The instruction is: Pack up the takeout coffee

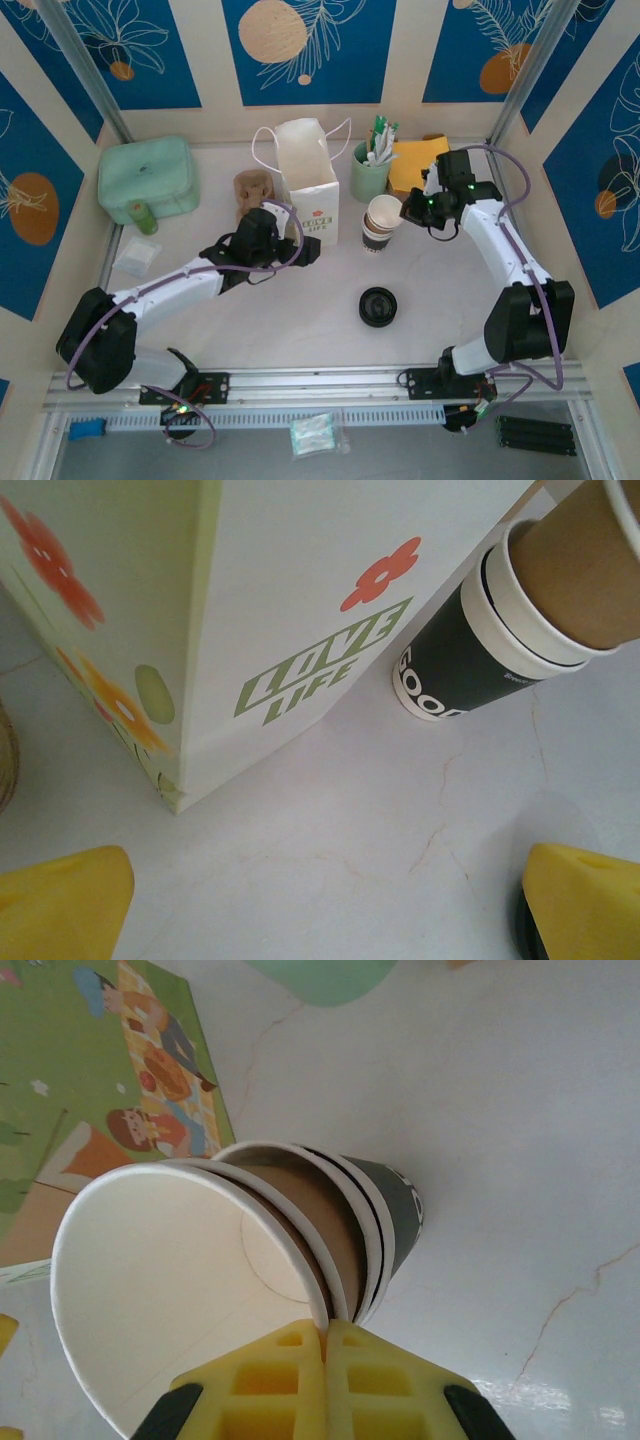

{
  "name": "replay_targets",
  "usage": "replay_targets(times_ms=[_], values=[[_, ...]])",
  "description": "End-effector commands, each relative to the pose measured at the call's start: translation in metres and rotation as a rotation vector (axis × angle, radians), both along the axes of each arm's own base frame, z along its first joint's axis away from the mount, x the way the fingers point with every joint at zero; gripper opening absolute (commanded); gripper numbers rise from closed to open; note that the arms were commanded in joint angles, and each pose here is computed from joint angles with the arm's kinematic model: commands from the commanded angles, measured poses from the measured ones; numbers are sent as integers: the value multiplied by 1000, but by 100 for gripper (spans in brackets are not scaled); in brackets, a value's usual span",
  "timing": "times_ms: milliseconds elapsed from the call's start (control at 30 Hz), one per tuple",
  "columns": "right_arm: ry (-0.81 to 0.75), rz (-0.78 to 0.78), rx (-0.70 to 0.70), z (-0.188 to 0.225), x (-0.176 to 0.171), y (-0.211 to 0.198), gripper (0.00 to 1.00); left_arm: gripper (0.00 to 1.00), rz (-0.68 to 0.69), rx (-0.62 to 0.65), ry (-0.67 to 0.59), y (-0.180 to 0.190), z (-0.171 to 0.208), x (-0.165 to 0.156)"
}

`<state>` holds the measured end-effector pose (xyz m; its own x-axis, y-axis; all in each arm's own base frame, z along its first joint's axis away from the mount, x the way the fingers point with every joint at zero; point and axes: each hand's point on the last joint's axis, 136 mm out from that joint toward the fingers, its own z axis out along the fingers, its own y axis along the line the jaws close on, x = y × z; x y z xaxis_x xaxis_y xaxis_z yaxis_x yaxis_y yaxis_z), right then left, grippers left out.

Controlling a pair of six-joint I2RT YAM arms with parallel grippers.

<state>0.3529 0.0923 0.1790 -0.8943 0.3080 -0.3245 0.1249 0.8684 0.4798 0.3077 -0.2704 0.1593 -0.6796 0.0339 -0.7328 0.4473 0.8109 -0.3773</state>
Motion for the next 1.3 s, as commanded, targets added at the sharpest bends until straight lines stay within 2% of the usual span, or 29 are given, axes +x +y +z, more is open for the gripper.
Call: replay_targets(times_ms=[0, 333, 467, 633, 800, 1267], values=[[22, 17, 40, -8, 0, 6, 0, 99, -24, -40, -2, -13, 14, 0], [-44, 34, 53, 18, 1, 7, 0, 100, -39, -105, 23, -31, 22, 3], [-39, 30, 29, 13, 0, 4, 0, 100, -55, -135, 32, -43, 25, 1], [-6, 19, -5, 0, -3, -2, 11, 99, -75, -137, 41, -55, 23, -2], [-2, 7, -35, -2, -3, -7, 31, 99, -81, -135, 47, -59, 20, -3], [15, 81, -99, 4, 14, 9, 36, 99, -81, -121, 47, -59, 17, -3]])
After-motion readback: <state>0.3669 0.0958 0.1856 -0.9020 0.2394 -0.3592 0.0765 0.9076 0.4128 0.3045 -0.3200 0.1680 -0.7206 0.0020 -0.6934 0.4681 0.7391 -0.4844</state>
